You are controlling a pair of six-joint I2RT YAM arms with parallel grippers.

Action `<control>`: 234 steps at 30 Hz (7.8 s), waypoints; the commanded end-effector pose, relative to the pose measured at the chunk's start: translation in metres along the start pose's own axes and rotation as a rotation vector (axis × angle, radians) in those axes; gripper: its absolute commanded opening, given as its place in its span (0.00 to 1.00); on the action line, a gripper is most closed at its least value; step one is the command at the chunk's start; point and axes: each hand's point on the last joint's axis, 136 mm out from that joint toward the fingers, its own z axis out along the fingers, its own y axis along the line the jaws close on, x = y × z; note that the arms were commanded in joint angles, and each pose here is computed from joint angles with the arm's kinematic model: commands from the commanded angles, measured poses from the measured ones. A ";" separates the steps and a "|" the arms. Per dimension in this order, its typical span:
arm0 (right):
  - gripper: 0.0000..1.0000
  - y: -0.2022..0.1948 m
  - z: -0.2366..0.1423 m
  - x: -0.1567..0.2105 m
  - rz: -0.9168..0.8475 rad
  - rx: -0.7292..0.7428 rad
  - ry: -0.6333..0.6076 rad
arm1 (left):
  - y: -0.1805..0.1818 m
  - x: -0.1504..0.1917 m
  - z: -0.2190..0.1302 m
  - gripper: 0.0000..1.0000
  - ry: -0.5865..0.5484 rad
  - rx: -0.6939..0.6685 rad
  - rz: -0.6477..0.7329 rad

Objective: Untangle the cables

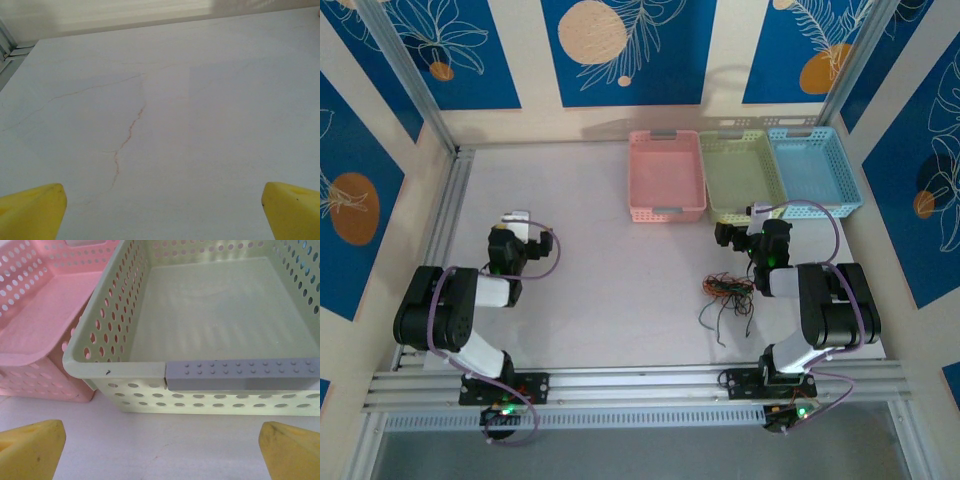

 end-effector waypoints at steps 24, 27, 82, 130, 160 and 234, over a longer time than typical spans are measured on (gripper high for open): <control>0.99 0.002 -0.001 -0.006 -0.009 -0.018 -0.017 | -0.002 -0.005 -0.001 1.00 -0.017 0.002 0.013; 0.99 0.001 -0.001 -0.007 -0.008 -0.016 -0.017 | 0.007 -0.006 -0.003 1.00 -0.030 -0.053 -0.002; 0.75 -0.129 0.045 -0.098 0.442 0.568 0.711 | -0.056 -0.072 -0.206 0.91 0.351 0.354 -0.307; 0.72 -0.104 0.055 -0.070 0.521 0.538 0.944 | -0.059 -0.071 -0.206 0.91 0.350 0.370 -0.312; 0.63 -0.116 0.119 -0.166 0.855 0.368 0.475 | -0.061 -0.070 -0.205 0.91 0.357 0.384 -0.314; 0.62 0.103 0.157 -0.041 0.267 -0.030 0.919 | -0.062 -0.068 -0.203 0.91 0.362 0.387 -0.316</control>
